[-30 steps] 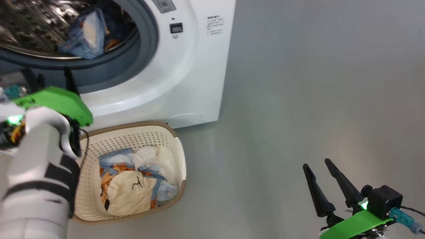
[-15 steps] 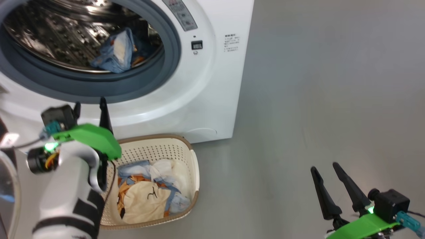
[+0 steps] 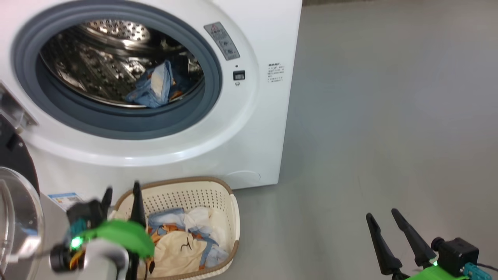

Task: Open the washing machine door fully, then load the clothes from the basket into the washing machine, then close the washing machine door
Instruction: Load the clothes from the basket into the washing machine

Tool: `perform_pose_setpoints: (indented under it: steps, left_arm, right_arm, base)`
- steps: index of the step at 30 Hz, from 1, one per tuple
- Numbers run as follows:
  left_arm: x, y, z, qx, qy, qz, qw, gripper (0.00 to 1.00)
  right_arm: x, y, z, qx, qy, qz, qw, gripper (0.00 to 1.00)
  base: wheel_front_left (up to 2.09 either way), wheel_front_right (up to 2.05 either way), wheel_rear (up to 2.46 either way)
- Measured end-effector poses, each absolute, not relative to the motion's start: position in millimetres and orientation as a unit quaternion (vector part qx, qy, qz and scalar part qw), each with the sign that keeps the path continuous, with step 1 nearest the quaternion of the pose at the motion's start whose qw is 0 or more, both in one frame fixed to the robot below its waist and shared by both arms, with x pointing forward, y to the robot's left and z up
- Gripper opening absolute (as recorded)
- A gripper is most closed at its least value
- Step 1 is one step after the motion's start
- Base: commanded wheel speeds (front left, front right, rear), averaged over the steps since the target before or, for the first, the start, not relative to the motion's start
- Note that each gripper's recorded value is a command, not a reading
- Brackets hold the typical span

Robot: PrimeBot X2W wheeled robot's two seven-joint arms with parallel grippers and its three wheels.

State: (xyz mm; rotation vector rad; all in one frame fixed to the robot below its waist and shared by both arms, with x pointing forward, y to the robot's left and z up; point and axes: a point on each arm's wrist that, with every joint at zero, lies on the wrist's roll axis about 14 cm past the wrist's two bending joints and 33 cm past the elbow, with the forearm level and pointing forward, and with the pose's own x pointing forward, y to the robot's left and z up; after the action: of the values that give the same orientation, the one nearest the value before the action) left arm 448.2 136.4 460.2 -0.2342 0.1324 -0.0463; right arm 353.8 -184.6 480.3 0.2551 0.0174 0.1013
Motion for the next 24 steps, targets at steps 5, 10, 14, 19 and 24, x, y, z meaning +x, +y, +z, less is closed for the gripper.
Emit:
perform_pose_setpoints:
  steps: [5, 10, 14, 19, 24]
  left_arm:
    - [421.5, 146.6, 462.6, -0.121, 0.049, -0.012, 0.991, 1.00]
    - [400.5, 159.8, 468.7, -0.117, 0.030, 0.002, 0.993, 1.00]
    - [382.8, 169.2, 468.1, -0.115, 0.026, 0.012, 0.993, 1.00]
    - [364.3, 177.3, 467.4, -0.114, 0.023, 0.020, 0.993, 1.00]
    - [358.5, 185.6, 473.5, -0.112, 0.011, 0.028, 0.993, 1.00]
  right_arm:
    - [349.6, -183.4, 485.4, 0.124, 0.001, 0.054, 0.991, 1.00]
    - [349.4, -181.0, 489.3, 0.123, -0.005, 0.059, 0.991, 1.00]
    - [345.5, -179.9, 487.5, 0.123, -0.002, 0.060, 0.991, 1.00]
    - [344.9, -178.0, 492.1, 0.123, -0.009, 0.064, 0.990, 1.00]
    - [343.5, -177.1, 494.8, 0.122, -0.013, 0.066, 0.990, 1.00]
  base:
    - [0.00, 0.00, 0.00]
    - [0.00, 0.00, 0.00]
    - [0.00, 0.00, 0.00]
    - [0.00, 0.00, 0.00]
    - [0.00, 0.00, 0.00]
